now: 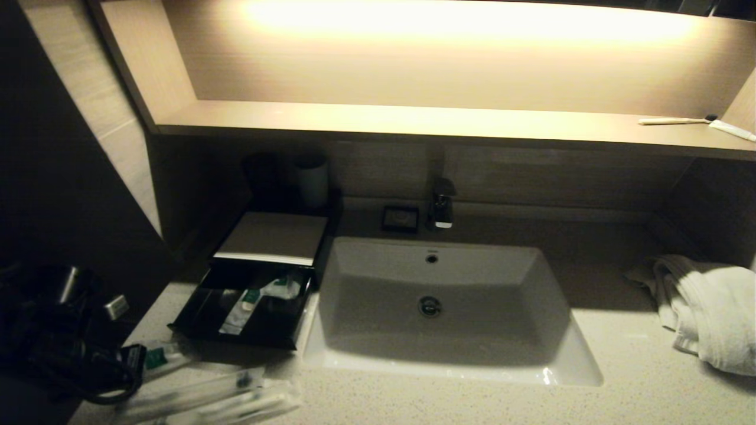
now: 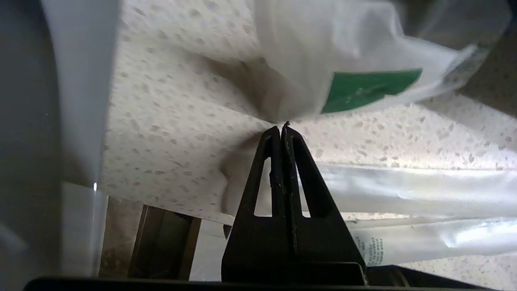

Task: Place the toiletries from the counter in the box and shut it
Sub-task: Pick up the bathroom toiletry

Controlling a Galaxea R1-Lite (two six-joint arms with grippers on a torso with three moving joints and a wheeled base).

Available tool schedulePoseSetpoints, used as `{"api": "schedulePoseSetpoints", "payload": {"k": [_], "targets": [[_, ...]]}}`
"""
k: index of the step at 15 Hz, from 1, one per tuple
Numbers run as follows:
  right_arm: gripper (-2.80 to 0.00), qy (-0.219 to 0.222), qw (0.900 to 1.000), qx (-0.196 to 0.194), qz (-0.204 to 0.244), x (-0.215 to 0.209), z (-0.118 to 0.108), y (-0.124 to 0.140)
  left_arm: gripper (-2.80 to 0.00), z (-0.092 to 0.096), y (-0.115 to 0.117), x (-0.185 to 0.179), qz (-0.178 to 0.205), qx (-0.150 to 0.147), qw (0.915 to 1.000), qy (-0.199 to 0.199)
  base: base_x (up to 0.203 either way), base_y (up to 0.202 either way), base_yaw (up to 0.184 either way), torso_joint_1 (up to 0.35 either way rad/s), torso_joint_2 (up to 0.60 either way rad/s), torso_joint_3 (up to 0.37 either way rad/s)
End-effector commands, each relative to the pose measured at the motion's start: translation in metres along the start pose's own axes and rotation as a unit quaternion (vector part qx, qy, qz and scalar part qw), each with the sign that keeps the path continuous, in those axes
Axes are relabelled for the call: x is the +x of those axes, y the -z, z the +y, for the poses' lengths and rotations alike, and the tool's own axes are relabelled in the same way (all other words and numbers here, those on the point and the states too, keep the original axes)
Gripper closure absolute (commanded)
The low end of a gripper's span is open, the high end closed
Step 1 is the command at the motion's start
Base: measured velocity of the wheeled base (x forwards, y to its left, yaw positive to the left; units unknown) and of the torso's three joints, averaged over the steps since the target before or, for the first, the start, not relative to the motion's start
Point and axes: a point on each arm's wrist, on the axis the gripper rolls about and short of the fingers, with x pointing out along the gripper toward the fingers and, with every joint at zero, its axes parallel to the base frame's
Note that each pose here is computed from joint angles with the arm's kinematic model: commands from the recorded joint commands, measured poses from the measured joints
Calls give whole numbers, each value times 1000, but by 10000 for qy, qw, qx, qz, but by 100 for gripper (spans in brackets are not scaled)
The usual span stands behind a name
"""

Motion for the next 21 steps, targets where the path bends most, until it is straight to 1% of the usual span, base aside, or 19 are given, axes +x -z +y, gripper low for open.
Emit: {"api": "schedulePoseSetpoints", "payload": {"k": [1, 3, 5, 8, 10, 12, 16, 17, 21], "targets": [[0, -2, 10000, -1, -1, 0, 0, 0, 0, 4, -3, -7, -163, -63, 9998, -37, 0, 0, 0, 0, 0, 0], [0, -2, 10000, -1, -1, 0, 0, 0, 0, 5, -6, -19, -402, -90, 9991, -64, 0, 0, 0, 0, 0, 0], [0, -2, 10000, -1, -1, 0, 0, 0, 0, 5, -6, -25, -528, -79, 9986, -66, 0, 0, 0, 0, 0, 0], [0, -2, 10000, -1, -1, 0, 0, 0, 0, 5, -6, -25, -536, -77, 9985, -42, 0, 0, 0, 0, 0, 0], [0, -2, 10000, -1, -1, 0, 0, 0, 0, 4, -8, -26, -571, -64, 9983, 104, 0, 0, 0, 0, 0, 0], [0, -2, 10000, -1, -1, 0, 0, 0, 0, 3, -13, -29, -685, -70, 9974, 209, 0, 0, 0, 0, 0, 0], [0, -2, 10000, -1, -1, 0, 0, 0, 0, 3, -16, -30, -728, -71, 9971, 224, 0, 0, 0, 0, 0, 0], [0, -2, 10000, -1, -1, 0, 0, 0, -280, 4, -18, -30, -745, -83, 9969, 224, 0, 0, 0, 0, 0, 0], [0, -2, 10000, -1, -1, 0, 0, 0, -280, 4, -21, -24, -657, -74, 9975, 228, 0, 0, 0, 0, 0, 0]]}}
